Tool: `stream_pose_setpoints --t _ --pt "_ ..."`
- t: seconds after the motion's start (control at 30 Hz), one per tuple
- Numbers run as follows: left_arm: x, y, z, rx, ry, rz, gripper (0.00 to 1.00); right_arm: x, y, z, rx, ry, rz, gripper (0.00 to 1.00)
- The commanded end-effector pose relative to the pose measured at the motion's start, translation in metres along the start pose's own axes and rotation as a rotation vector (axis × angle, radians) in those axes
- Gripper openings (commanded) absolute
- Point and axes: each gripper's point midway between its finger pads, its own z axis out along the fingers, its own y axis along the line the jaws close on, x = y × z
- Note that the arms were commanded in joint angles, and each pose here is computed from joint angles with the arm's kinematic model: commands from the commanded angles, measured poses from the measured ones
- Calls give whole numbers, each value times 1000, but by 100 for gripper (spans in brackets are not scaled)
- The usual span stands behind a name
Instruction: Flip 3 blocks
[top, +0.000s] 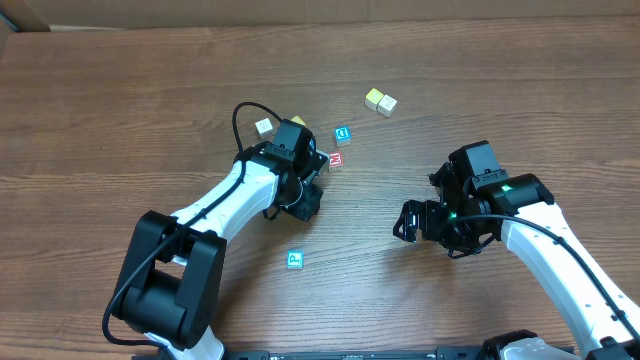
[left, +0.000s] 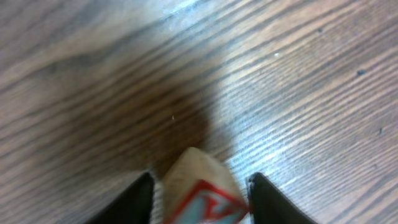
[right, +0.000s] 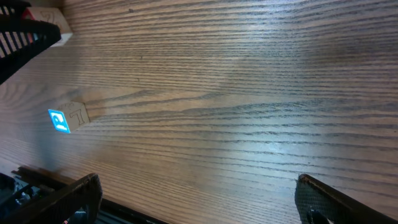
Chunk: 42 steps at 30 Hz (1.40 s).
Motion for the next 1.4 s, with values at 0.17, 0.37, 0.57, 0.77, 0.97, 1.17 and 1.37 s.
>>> stream_pose_setpoints --t 0.17,0.37,0.57,0.77,0.97,1.17,1.37 --pt "20 11 -1 -72 88 -412 52 -7 4 -3 -4 -34 -25 100" --pt "32 10 -3 -96 131 -633 55 -7 4 -3 -4 -36 -26 100" --pt "43 9 -6 -128 167 -861 52 -8 4 -3 -5 -37 -30 100" --pt "38 12 -5 -150 129 -1016 47 -8 5 -3 -6 -40 -32 100" --pt "19 19 -3 -143 43 -953 26 -7 4 -3 -3 -34 -51 100" --pt "18 20 -3 -143 48 -870 4 -7 4 -3 -3 -34 -51 100" --pt "18 34 -41 -265 55 -749 4 -7 4 -3 -3 -33 -50 100"
